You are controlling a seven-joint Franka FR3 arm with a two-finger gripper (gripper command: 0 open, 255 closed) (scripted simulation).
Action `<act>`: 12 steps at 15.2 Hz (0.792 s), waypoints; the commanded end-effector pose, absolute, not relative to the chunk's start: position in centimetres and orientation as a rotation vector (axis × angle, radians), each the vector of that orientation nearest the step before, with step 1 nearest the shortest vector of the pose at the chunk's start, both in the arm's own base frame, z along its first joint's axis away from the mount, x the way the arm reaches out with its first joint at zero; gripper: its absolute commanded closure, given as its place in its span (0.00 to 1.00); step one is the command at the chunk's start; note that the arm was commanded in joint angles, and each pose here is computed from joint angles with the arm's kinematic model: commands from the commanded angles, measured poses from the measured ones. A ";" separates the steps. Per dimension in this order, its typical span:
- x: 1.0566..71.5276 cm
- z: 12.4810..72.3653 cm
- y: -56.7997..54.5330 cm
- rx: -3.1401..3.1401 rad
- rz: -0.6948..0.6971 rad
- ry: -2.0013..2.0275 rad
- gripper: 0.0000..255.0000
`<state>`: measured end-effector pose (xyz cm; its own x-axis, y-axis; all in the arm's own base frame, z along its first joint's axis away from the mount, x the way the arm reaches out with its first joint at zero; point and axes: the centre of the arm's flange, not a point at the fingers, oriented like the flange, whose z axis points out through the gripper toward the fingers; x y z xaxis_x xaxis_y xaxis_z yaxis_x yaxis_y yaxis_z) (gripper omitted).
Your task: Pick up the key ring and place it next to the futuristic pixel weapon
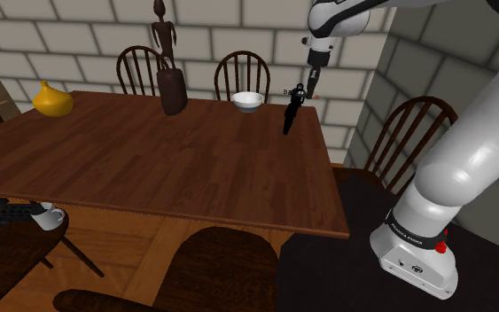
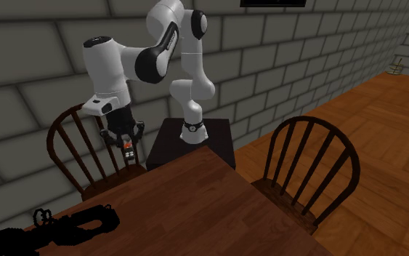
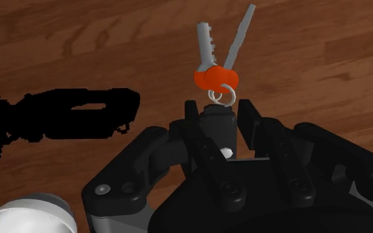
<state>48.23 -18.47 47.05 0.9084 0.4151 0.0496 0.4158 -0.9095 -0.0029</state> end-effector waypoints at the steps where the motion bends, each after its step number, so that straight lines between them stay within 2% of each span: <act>1: 49.2 46.9 -20.9 -3.056 -0.074 -0.667 1.00; 9: 53.6 46.9 -30.1 -3.056 -0.074 -0.667 1.00; 12: 53.6 45.3 -30.1 -3.056 -0.074 -0.667 1.00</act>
